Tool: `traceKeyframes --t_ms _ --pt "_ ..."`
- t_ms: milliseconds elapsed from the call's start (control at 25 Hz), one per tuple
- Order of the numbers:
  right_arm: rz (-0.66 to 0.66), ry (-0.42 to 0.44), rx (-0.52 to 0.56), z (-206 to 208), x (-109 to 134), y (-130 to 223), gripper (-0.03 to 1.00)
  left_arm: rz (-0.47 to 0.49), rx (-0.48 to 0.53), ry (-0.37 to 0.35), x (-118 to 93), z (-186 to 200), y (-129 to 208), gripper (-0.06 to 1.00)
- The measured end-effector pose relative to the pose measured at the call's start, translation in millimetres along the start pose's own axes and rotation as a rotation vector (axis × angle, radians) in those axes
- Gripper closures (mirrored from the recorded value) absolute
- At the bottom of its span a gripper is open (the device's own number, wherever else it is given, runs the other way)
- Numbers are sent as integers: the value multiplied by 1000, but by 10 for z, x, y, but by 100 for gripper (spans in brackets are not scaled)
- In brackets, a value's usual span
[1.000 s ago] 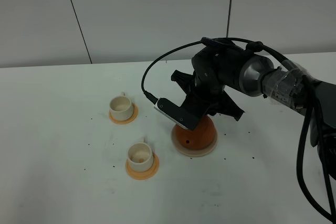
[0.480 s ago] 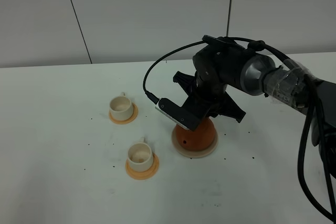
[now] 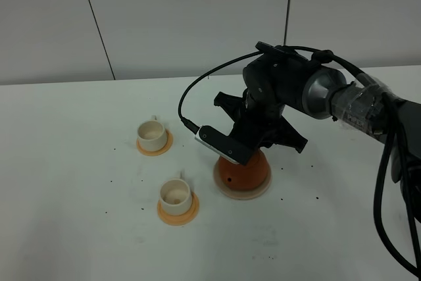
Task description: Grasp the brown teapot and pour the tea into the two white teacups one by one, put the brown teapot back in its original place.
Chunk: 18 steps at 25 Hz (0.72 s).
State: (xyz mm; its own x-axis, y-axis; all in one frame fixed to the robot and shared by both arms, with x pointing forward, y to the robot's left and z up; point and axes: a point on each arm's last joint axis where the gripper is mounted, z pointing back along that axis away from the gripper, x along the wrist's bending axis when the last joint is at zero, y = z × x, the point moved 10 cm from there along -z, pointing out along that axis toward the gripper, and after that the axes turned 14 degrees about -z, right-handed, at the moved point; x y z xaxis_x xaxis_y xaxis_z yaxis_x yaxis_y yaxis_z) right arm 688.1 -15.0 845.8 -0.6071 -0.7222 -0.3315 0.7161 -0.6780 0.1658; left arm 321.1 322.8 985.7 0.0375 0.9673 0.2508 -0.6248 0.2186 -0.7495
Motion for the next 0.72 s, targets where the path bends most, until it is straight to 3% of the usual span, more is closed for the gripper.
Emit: traceKeyframes --t_ms 720 --pt "15 82 0 8 -160 -12 74 0 0 0 0 0 0 71"
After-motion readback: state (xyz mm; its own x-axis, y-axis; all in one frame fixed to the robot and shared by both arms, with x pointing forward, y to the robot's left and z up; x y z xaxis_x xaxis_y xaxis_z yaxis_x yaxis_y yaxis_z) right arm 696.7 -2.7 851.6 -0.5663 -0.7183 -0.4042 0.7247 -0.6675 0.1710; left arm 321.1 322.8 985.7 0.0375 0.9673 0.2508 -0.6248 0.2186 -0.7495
